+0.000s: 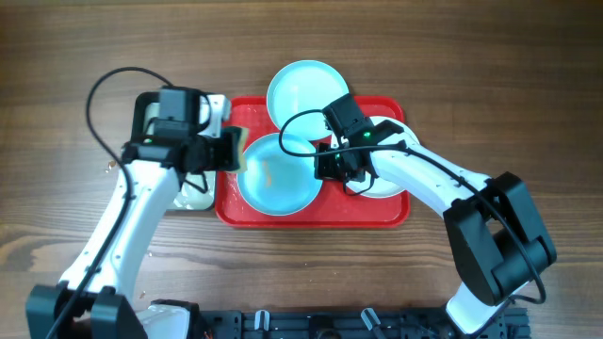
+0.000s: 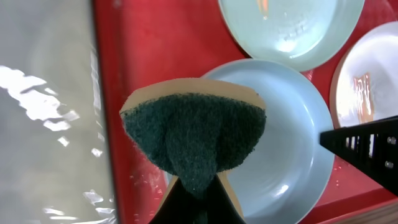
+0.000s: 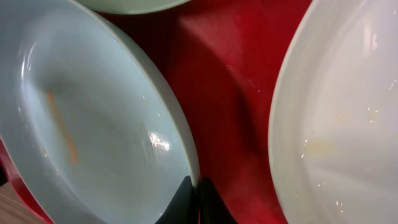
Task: Clean dirty plates on tray and stack at the side
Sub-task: 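Carry the sponge with the left gripper onto the held blue plate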
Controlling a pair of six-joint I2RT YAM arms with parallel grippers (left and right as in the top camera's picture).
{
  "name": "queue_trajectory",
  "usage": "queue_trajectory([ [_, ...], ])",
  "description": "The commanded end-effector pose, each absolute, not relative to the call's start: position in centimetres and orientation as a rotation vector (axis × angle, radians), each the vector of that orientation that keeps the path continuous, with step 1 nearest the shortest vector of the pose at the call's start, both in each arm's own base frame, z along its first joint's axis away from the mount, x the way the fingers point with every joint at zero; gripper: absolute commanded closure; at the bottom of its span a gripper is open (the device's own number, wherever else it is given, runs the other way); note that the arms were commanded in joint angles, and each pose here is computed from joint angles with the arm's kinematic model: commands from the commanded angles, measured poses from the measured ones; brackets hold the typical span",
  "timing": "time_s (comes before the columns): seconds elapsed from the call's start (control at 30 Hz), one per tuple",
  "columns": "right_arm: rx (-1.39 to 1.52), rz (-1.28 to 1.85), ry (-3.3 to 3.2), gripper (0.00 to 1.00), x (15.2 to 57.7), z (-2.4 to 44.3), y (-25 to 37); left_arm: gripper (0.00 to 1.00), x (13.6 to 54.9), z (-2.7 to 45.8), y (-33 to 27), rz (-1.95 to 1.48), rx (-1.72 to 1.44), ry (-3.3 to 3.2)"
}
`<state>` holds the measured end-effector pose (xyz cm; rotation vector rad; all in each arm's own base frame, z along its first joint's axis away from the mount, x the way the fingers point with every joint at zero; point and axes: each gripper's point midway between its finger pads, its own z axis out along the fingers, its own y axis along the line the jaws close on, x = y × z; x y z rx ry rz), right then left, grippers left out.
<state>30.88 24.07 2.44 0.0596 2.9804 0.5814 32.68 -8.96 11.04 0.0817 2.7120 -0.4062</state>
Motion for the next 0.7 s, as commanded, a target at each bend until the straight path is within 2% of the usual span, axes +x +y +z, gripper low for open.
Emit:
queue_trajectory([
  [0.0,0.086,0.522,2.989,0.96,30.7,1.6,24.1,0.96,33.2,9.2,-11.6,-0.427,0.019,2.761],
  [0.17,0.081,0.451,2.971,0.96,30.4,1.4,24.4,0.96,33.2,6.0,-12.4,-0.273,-0.094,2.829],
  [0.33,0.068,0.423,2.979,0.96,30.2,0.8,24.5,0.96,32.7,5.0,-12.1,-0.105,-0.186,2.831],
  [0.67,0.069,0.412,2.993,0.96,30.0,0.3,24.4,0.96,31.0,2.4,-13.0,-0.120,-0.144,2.949],
])
